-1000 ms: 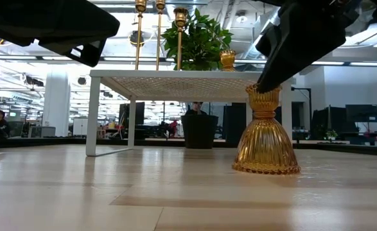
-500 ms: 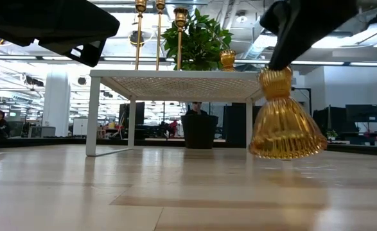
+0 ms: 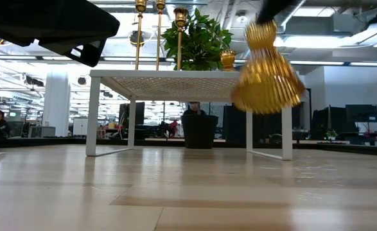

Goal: Pick & Place candle stick holders
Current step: Put the brown candle holder on the shelf

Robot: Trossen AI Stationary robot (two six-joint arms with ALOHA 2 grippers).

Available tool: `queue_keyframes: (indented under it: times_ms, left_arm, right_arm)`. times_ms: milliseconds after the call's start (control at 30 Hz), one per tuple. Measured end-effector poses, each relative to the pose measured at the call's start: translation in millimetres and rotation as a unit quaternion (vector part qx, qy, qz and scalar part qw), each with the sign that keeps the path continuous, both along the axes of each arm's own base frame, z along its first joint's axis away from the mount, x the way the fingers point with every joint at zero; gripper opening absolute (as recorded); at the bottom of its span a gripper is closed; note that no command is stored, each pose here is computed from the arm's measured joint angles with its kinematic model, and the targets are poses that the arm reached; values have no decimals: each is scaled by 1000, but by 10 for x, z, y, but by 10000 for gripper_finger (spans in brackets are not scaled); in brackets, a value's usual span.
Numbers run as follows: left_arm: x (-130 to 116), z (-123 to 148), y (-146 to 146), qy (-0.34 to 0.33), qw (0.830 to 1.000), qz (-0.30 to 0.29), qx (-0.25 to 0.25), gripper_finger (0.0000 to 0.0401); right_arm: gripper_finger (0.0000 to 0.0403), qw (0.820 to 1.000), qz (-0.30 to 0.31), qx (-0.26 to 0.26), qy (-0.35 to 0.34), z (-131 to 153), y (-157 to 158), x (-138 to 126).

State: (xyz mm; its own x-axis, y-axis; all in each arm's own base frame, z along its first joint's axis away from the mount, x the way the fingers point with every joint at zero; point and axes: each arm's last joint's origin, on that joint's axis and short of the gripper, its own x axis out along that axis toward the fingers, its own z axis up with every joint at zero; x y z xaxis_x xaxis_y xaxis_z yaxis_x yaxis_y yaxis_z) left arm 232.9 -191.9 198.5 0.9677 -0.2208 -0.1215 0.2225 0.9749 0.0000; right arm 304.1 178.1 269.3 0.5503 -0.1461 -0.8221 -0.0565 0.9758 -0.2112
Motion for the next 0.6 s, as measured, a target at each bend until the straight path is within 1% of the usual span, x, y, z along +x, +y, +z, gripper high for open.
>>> queue_keyframes:
  times_ms: [133, 233, 333, 500, 600]
  left_arm:
    - [0, 0, 0, 0, 1000, 0, 0, 12]
    - [0, 0, 0, 0, 1000, 0, 0, 12]
    - [1, 0, 1, 0, 1000, 0, 0, 12]
    - [1, 0, 1, 0, 1000, 0, 0, 12]
    - [0, 0, 0, 0, 1000, 0, 0, 12]
  right_arm:
    - [1, 1000, 11, -3, -12, 292, 8, 14]
    - [1, 1000, 19, -16, -16, 488, -5, 1]
    - [1, 998, 15, -51, -21, 640, -50, -24]
    - [1, 994, -4, -111, -21, 758, -224, 0]
    - [1, 991, -13, -129, -15, 763, -366, 65]
